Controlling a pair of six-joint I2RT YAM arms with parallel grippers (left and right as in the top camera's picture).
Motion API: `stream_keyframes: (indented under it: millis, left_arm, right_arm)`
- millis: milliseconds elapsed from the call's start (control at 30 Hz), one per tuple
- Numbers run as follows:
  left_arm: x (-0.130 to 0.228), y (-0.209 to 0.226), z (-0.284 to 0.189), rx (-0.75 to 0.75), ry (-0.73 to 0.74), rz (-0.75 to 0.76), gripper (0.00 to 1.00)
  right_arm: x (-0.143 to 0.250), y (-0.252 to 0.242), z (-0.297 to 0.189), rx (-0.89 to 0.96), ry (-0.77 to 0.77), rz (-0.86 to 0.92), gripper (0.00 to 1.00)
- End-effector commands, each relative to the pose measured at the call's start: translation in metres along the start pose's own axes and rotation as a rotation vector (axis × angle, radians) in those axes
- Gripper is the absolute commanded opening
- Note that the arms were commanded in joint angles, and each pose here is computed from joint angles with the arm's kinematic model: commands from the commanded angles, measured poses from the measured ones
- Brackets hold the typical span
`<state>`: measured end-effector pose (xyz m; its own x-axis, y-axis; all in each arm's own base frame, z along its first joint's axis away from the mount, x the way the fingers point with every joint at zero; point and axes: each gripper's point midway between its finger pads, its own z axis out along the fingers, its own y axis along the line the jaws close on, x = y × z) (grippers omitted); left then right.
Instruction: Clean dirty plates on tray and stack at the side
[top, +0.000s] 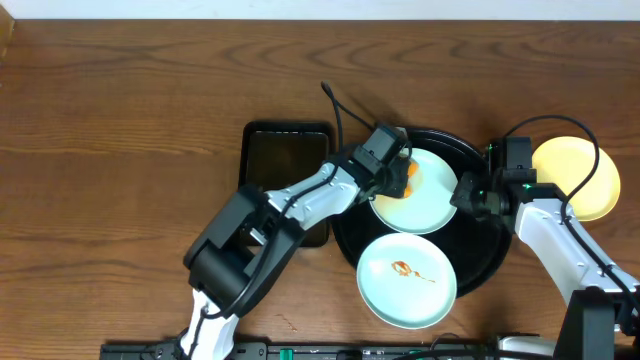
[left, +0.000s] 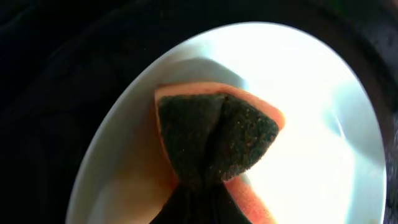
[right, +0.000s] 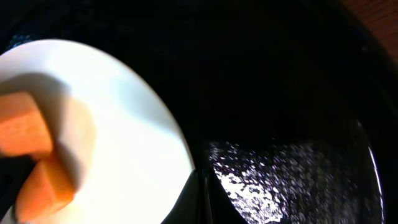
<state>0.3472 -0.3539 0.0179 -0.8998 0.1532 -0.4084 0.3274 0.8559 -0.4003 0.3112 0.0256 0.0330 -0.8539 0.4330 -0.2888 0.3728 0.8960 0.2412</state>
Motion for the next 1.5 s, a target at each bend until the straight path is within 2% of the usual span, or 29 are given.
stream_keyframes:
  millis: [0, 133, 267, 367, 433, 533, 767, 867, 1033, 1200, 1300, 1467]
  left_arm:
    - [-0.002, 0.005, -0.016, -0.021, -0.002, 0.019, 0.07]
    - [-0.008, 0.009, -0.034, -0.052, -0.015, 0.034, 0.07]
    - [-0.012, 0.013, -0.056, -0.079, -0.022, 0.033, 0.07]
    - [-0.013, 0.020, -0.077, -0.097, -0.014, 0.012, 0.07]
    - [-0.014, 0.027, -0.090, -0.112, -0.010, -0.009, 0.07]
    - [-0.012, 0.055, -0.120, -0.167, 0.015, -0.077, 0.07]
    - [-0.001, 0.145, -0.158, -0.363, 0.070, -0.270, 0.07]
    - [-0.002, 0.164, -0.163, -0.383, 0.065, -0.318, 0.07]
    - [-0.003, 0.173, -0.166, -0.391, 0.060, -0.341, 0.07]
    - [-0.003, 0.172, -0.166, -0.391, 0.061, -0.339, 0.07]
    - [-0.002, 0.172, -0.166, -0.392, 0.065, -0.340, 0.07]
    - [-0.001, 0.172, -0.166, -0.393, 0.068, -0.341, 0.07]
  right_arm:
    - [0.000, 0.002, -0.002, 0.013, -0.013, -0.019, 0.01]
    - [0.000, 0.004, -0.002, 0.001, -0.012, -0.020, 0.15]
    - [0.000, 0.007, -0.002, -0.014, -0.008, -0.033, 0.18]
    - [0.002, 0.011, -0.002, -0.037, 0.003, -0.070, 0.28]
    - [0.005, 0.015, -0.002, -0.062, 0.016, -0.092, 0.34]
    - [0.012, 0.021, -0.003, -0.099, 0.048, -0.099, 0.39]
    - [0.029, 0.003, 0.007, -0.042, 0.080, -0.067, 0.38]
    - [0.035, 0.003, 0.013, -0.065, 0.082, -0.053, 0.32]
    - [0.043, 0.000, 0.021, -0.075, 0.070, -0.002, 0.25]
    - [0.044, 0.001, 0.026, -0.102, 0.051, 0.073, 0.07]
    - [0.039, 0.004, 0.026, -0.115, 0.031, 0.079, 0.01]
    - [0.022, 0.019, 0.024, -0.184, -0.031, 0.077, 0.01]
